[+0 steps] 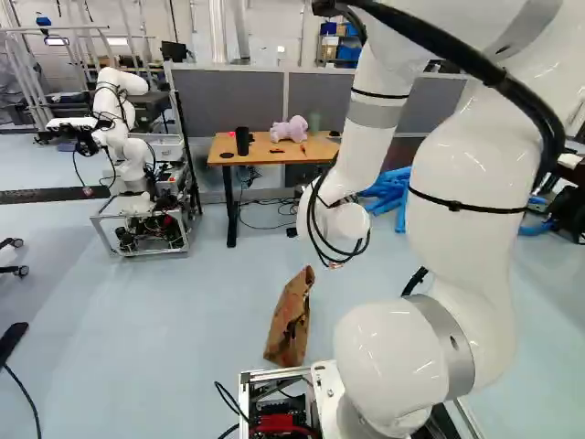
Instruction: Pick up the bag on the ground and place it on the table
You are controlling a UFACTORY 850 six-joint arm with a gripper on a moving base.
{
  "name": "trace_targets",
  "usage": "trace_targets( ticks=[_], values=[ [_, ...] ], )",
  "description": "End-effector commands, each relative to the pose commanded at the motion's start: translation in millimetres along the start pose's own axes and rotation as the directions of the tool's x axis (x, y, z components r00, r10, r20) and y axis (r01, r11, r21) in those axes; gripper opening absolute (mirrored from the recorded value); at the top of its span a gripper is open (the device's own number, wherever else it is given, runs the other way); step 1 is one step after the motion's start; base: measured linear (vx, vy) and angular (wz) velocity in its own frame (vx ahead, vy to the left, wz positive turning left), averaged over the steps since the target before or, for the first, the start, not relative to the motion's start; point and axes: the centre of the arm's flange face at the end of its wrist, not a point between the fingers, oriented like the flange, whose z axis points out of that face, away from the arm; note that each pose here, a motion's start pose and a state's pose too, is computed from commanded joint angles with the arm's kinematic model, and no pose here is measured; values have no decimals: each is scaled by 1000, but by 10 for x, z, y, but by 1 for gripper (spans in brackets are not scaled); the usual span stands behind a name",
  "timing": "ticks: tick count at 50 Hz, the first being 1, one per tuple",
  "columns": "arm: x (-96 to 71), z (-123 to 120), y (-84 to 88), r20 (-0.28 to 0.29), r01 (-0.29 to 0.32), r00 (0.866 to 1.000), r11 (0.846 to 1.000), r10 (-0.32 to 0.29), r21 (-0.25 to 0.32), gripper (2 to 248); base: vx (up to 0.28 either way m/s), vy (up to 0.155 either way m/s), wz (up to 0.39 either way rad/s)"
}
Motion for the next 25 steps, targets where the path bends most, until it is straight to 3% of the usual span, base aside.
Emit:
trace_targets(
  ticks=[25],
  values=[
    [-121, 328, 2, 109, 0, 994, 1000, 0, 0, 247, 0, 0, 0]
  ],
)
